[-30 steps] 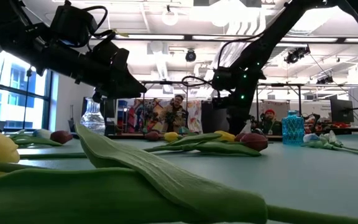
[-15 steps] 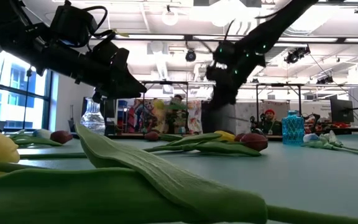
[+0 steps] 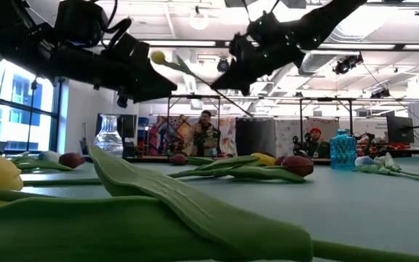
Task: Sort flowers into vase by color
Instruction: Put the top yellow tulip into the top transparent vase
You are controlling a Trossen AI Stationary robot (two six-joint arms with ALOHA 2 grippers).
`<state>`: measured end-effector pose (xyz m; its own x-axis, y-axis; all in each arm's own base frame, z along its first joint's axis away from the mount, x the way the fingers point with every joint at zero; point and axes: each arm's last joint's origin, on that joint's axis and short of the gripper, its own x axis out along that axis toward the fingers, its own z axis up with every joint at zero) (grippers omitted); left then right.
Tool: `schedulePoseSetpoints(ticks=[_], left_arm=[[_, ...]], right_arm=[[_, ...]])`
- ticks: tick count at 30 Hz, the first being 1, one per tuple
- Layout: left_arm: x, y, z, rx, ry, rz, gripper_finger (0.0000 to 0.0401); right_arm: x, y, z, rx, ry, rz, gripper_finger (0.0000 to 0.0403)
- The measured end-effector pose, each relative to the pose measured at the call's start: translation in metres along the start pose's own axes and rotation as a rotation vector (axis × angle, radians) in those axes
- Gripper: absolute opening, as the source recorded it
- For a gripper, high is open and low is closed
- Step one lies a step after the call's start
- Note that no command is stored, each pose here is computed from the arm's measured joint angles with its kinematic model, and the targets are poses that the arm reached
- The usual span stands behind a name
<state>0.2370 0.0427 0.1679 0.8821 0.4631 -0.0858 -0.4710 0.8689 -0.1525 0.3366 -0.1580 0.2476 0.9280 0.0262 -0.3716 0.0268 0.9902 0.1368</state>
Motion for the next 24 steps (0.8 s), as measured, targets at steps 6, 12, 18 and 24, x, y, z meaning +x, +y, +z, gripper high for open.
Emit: schedulePoseSetpoints(ticks=[6,12,18,24], left_arm=[[0.001,0.003,0.008,0.031,-0.070,-0.001,0.0143],[0.000,0.000,0.018,0.079,-0.163,-0.079,0.0144],[0.002,0.004,0.019,0.052,-0.161,-0.142,0.0183],[0.017,-0.002,0.026,0.050,-0.150,-0.288,0.0237]], right_arm=[[0.007,0.024,-0.011,-0.037,-0.269,0.019,0.0000],[0.001,0.046,-0.043,-0.079,-0.434,-0.010,0.0000],[-0.001,0.069,-0.062,-0.128,-0.471,-0.025,0.0000],[0.013,0.087,-0.072,-0.173,-0.428,-0.021,0.0000]])
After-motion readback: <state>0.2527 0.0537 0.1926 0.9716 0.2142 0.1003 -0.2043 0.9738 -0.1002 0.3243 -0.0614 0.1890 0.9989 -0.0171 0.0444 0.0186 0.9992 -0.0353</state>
